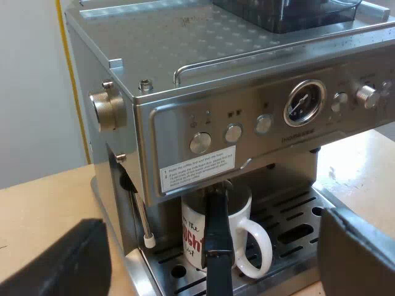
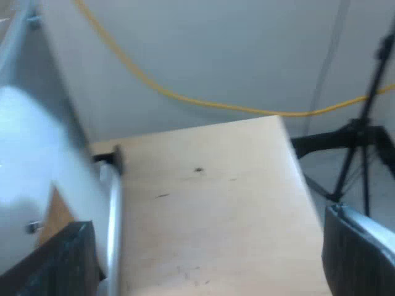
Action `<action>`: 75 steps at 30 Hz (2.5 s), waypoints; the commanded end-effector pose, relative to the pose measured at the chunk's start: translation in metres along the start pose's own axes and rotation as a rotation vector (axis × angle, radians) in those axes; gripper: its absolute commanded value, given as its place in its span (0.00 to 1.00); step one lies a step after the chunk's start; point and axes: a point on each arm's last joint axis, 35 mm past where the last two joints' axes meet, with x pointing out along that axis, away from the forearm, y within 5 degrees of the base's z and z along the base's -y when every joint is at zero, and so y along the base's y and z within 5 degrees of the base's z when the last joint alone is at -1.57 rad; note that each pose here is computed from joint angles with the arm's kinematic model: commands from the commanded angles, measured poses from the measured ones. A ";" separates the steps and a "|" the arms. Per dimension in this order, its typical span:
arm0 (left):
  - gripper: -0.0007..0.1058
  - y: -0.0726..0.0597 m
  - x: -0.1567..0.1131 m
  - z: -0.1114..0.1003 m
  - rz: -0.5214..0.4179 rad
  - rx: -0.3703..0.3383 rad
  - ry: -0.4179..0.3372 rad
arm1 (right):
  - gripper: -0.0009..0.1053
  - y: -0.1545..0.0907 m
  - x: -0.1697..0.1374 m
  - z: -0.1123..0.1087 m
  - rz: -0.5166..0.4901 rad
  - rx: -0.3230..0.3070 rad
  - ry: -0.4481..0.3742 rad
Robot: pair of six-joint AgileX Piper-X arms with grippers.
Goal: Place mug into machine
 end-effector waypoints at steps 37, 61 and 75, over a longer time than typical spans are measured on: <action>0.66 -0.038 -0.122 -0.048 0.087 0.030 -0.149 | 0.72 -0.032 -0.166 -0.141 -0.213 0.067 -0.420; 0.66 -0.020 -0.101 -0.086 0.203 -0.052 0.092 | 0.72 -0.022 -0.142 -0.172 -0.190 0.030 -0.187; 0.66 -0.003 -0.072 -0.117 0.219 -0.084 0.200 | 0.72 -0.012 -0.112 -0.194 -0.125 0.011 -0.092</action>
